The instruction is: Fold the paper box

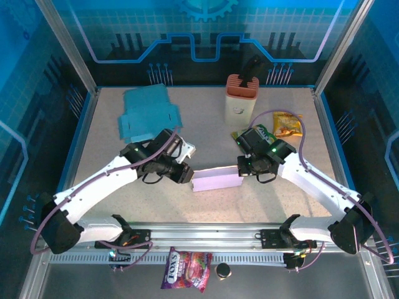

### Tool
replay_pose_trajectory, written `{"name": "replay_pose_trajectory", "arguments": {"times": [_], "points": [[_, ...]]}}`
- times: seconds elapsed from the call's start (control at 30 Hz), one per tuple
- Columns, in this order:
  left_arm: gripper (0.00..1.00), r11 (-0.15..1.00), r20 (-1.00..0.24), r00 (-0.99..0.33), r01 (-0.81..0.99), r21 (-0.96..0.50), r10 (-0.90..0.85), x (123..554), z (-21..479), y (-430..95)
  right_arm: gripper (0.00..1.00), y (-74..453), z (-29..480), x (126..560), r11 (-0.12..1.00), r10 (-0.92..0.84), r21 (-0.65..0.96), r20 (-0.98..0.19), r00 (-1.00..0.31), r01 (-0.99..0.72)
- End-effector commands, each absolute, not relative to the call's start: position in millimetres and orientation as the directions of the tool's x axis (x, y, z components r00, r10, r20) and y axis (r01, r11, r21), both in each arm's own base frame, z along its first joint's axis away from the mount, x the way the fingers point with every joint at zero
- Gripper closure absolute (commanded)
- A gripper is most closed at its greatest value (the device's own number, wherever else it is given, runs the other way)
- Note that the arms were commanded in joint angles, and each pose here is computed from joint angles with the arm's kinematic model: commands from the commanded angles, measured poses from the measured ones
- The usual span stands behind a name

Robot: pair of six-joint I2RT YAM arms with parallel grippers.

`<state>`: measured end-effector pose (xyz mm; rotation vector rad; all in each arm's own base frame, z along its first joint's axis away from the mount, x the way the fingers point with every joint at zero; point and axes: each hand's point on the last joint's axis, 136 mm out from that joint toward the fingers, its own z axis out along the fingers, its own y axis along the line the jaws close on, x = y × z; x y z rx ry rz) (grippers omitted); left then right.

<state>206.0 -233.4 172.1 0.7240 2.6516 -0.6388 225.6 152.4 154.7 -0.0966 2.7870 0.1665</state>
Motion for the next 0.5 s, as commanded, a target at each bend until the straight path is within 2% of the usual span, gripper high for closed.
{"name": "replay_pose_trajectory", "arguments": {"times": [0.0,0.47], "points": [[0.70,0.760,-0.420,-0.800,0.571,-0.310,0.429,209,177,-237,1.00,153,153,218,0.992,-0.049,0.097,-0.310,-0.949,-0.083],[0.77,0.778,-0.419,-0.781,0.585,-0.229,0.463,217,167,-234,1.00,153,152,217,0.991,-0.047,0.103,-0.309,-0.950,-0.082]]}}
